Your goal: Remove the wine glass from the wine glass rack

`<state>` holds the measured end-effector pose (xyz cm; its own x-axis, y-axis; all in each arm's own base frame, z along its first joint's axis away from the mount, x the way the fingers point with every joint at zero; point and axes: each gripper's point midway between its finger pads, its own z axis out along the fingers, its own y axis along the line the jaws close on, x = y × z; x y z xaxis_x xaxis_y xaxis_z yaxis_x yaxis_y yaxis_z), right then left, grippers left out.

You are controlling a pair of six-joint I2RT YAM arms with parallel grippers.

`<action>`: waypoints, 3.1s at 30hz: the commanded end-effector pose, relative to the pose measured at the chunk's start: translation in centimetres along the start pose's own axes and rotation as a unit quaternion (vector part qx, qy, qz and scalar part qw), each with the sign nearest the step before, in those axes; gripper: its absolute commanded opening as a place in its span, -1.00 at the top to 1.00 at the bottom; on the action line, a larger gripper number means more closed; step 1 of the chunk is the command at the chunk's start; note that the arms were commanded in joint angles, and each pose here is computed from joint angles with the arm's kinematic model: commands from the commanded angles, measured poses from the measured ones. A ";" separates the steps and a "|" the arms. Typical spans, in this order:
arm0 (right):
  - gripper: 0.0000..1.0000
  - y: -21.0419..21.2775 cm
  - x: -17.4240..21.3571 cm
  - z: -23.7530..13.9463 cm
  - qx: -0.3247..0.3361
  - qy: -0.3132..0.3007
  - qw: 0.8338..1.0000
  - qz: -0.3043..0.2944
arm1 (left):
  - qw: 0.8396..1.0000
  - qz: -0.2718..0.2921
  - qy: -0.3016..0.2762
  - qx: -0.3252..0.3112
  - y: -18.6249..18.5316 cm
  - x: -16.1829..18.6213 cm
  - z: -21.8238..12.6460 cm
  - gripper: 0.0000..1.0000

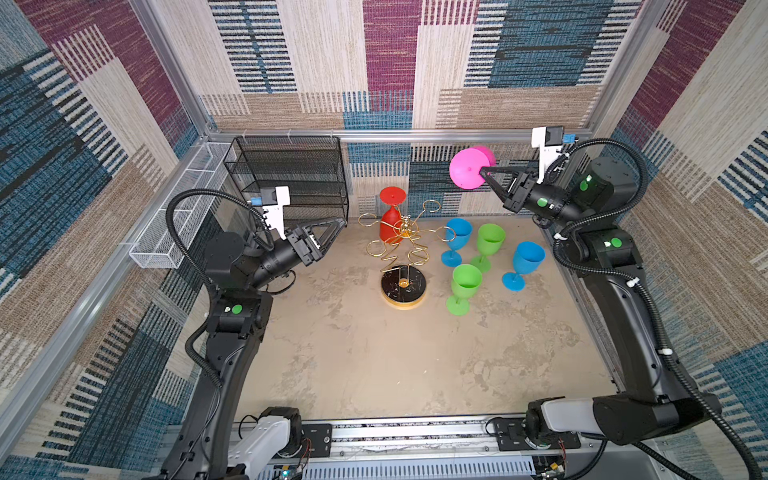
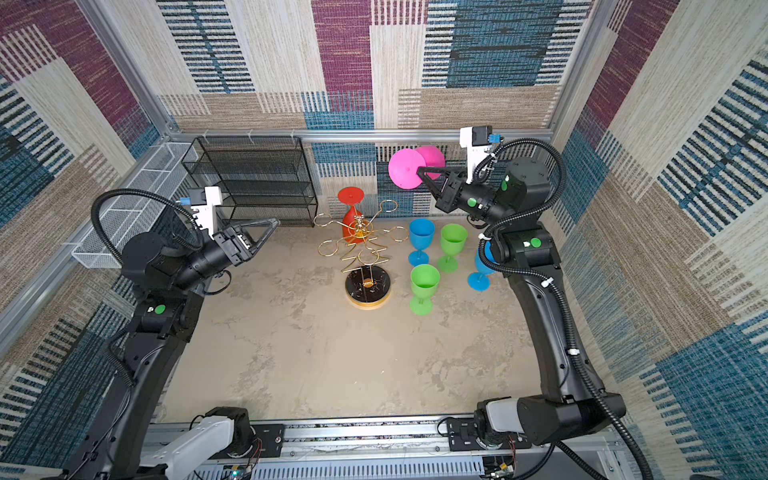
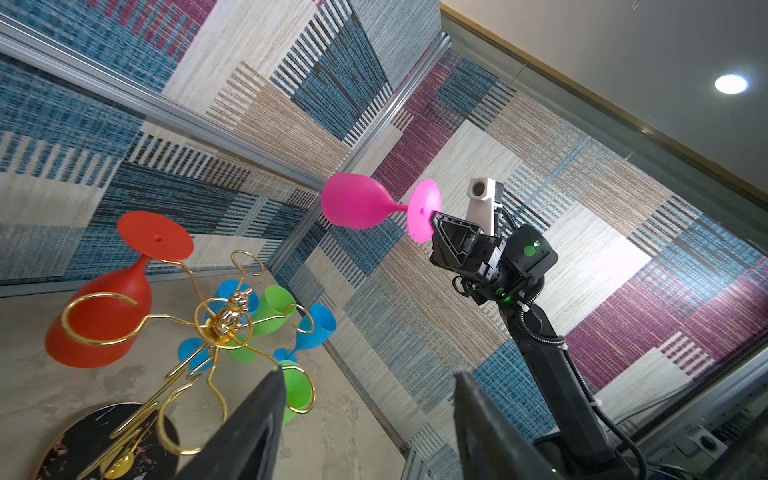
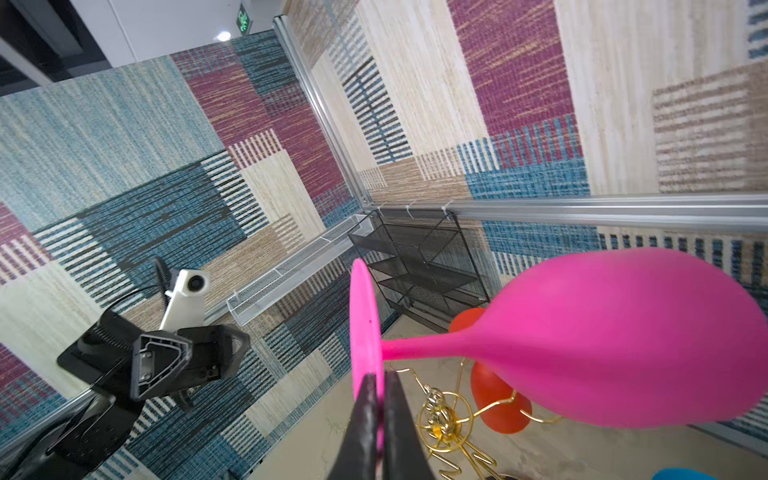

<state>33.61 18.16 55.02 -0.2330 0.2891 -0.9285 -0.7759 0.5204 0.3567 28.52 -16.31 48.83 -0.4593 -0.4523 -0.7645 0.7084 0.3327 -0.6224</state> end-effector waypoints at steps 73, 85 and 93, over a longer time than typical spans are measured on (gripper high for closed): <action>-0.99 6.1 5.4 1.8 0.024 -0.088 0.955 -0.281 | 0.972 -0.211 0.048 0.088 -7.7 -1.3 8.4 1.00; -0.99 5.5 8.7 5.9 -0.019 -0.056 0.959 -0.276 | 0.970 -0.219 0.038 0.103 -8.6 -1.9 7.9 1.00; -0.98 4.0 9.6 8.6 0.003 -0.050 0.965 -0.256 | 0.968 -0.223 0.032 0.109 -8.8 -2.0 7.6 1.00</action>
<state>32.68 30.06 47.21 0.2118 0.0333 -0.9767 -0.7939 0.5887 -0.1521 27.88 -24.95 55.90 -0.7941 -0.4409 -0.4183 0.4841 -0.0428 -0.8739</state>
